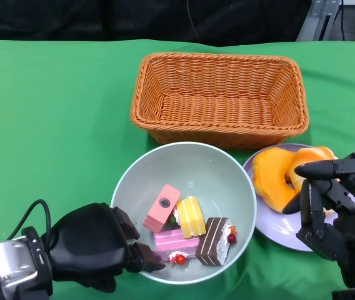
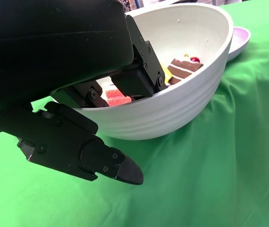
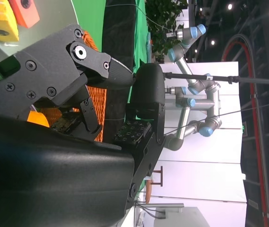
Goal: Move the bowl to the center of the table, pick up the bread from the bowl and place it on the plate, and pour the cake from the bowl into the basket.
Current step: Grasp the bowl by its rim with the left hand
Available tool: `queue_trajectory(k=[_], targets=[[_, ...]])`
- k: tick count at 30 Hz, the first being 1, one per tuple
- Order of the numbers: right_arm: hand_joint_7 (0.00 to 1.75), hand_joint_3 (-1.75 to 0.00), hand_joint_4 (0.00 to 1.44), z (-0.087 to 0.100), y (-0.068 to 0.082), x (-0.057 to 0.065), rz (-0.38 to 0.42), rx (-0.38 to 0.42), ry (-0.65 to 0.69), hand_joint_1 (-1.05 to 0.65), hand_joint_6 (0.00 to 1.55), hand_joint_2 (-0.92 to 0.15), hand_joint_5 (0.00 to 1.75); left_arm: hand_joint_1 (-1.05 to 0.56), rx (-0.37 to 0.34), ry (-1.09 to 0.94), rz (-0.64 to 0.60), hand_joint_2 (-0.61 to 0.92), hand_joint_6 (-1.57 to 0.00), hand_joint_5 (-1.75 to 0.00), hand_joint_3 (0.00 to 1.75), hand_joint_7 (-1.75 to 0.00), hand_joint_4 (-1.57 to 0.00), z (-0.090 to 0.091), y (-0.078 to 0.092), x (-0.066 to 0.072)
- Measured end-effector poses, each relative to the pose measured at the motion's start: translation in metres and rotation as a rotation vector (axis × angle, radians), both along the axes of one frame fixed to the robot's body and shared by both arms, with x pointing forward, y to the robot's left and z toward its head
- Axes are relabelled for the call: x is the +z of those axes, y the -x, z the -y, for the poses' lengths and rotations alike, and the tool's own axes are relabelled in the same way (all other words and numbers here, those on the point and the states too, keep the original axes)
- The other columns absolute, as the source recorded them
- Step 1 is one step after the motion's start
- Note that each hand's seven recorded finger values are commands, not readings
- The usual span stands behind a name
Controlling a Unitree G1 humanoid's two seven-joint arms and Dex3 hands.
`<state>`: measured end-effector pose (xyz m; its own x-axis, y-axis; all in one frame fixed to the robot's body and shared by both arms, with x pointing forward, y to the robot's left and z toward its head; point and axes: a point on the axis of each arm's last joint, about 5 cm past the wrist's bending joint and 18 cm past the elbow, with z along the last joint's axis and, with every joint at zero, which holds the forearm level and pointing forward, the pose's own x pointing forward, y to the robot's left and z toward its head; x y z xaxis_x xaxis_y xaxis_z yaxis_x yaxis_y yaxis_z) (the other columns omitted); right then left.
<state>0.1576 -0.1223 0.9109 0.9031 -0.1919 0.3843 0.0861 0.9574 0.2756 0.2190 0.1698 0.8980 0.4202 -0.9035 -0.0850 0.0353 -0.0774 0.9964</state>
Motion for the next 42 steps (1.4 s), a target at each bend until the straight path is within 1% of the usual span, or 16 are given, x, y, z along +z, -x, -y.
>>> queue_trajectory(k=[7, 12, 15, 18, 20, 21, 22, 23, 25, 26, 27, 28, 29, 32, 35, 42], targets=[[1.06, -1.0, 0.87, -0.002, 0.0, 0.0, -0.001, 0.001, -0.001, -0.07, 0.87, -0.57, 1.47, -0.48, 0.016, 0.074, 0.018, 0.84, -0.81, -0.03, 0.0, -0.02, -0.87, 0.007, 0.0, -0.001], [1.08, -0.99, 0.86, -0.003, 0.0, 0.0, -0.003, 0.002, 0.005, -0.07, 0.85, -0.57, 1.49, -0.41, 0.032, 0.212, 0.016, 0.82, -0.87, -0.04, 0.0, -0.03, -0.95, 0.017, 0.002, -0.014], [1.09, -1.0, 0.84, -0.003, 0.0, 0.0, -0.002, 0.004, 0.005, -0.06, 0.84, -0.57, 1.51, -0.33, 0.032, 0.279, -0.004, 0.83, -0.95, -0.05, 0.01, -0.05, -1.02, 0.021, 0.003, -0.023], [1.1, -1.01, 0.84, -0.004, 0.0, 0.0, -0.003, 0.005, 0.006, -0.06, 0.83, -0.57, 1.52, -0.25, 0.026, 0.332, -0.012, 0.79, -1.15, -0.09, 0.0, -0.1, -1.17, 0.023, 0.0, -0.027], [1.1, -1.01, 0.85, -0.004, 0.0, -0.001, -0.005, 0.006, 0.008, -0.06, 0.83, -0.57, 1.51, -0.23, 0.024, 0.369, -0.018, 0.78, -1.22, -0.14, 0.0, -0.12, -1.28, 0.025, -0.002, -0.03], [1.1, -1.01, 0.84, -0.004, 0.0, -0.002, -0.009, 0.006, 0.008, -0.06, 0.83, -0.57, 1.51, -0.23, 0.023, 0.38, -0.022, 0.78, -1.25, -0.23, 0.0, -0.09, -1.28, 0.025, -0.003, -0.031], [1.1, -1.01, 0.84, -0.004, 0.0, -0.003, -0.011, 0.006, 0.009, -0.06, 0.83, -0.57, 1.5, -0.22, 0.027, 0.392, -0.025, 0.79, -1.28, -0.5, 0.0, -0.07, -1.18, 0.026, -0.004, -0.032], [1.1, -1.0, 0.85, -0.004, 0.0, -0.003, -0.009, 0.005, 0.011, -0.06, 0.83, -0.57, 1.5, -0.2, 0.033, 0.403, -0.026, 0.8, -1.31, -0.89, 0.0, -0.06, -1.03, 0.026, -0.005, -0.034], [1.1, -1.0, 0.85, -0.004, 0.0, -0.003, -0.005, 0.004, 0.014, -0.06, 0.83, -0.58, 1.5, -0.18, 0.039, 0.418, -0.022, 0.81, -1.33, -1.25, 0.0, -0.07, -0.89, 0.026, -0.006, -0.036], [1.1, -1.01, 0.85, -0.004, 0.0, -0.003, -0.005, 0.004, 0.014, -0.06, 0.83, -0.57, 1.5, -0.15, 0.042, 0.423, -0.019, 0.81, -1.26, -1.51, 0.01, -0.32, -0.79, 0.026, -0.007, -0.037], [1.1, -1.01, 0.86, -0.004, 0.0, -0.003, -0.006, 0.004, 0.013, -0.06, 0.83, -0.57, 1.5, -0.13, 0.046, 0.431, -0.013, 0.82, -1.03, -1.62, 0.01, -0.8, -0.75, 0.026, -0.008, -0.038], [1.1, -1.01, 0.86, -0.004, 0.0, -0.004, -0.007, 0.004, 0.013, -0.06, 0.83, -0.57, 1.5, -0.12, 0.051, 0.438, -0.008, 0.82, -0.88, -1.68, 0.01, -1.09, -0.73, 0.025, -0.008, -0.039], [1.1, -1.01, 0.85, -0.004, 0.0, -0.004, -0.008, 0.004, 0.013, -0.06, 0.83, -0.57, 1.5, -0.09, 0.056, 0.447, -0.003, 0.83, -0.8, -1.72, 0.01, -1.27, -0.72, 0.024, -0.009, -0.04], [1.09, -0.99, 0.85, -0.004, 0.0, -0.004, -0.003, 0.007, 0.008, -0.06, 0.82, -0.6, 1.5, -0.03, 0.057, 0.49, 0.005, 0.88, -0.74, -1.71, 0.03, -1.39, -0.72, 0.021, -0.01, -0.042], [1.09, -0.97, 0.85, -0.004, 0.0, -0.004, 0.0, 0.014, 0.005, -0.06, 0.82, -0.6, 1.51, -0.01, 0.055, 0.527, 0.016, 0.91, -0.75, -1.66, 0.04, -1.38, -0.73, 0.019, -0.015, -0.04], [1.09, -0.98, 0.85, -0.003, 0.0, -0.005, 0.001, 0.012, 0.003, -0.07, 0.82, -0.59, 1.5, -0.01, 0.029, 0.614, 0.035, 0.92, -0.82, -1.49, 0.12, -1.16, -0.79, 0.012, -0.022, -0.028]])
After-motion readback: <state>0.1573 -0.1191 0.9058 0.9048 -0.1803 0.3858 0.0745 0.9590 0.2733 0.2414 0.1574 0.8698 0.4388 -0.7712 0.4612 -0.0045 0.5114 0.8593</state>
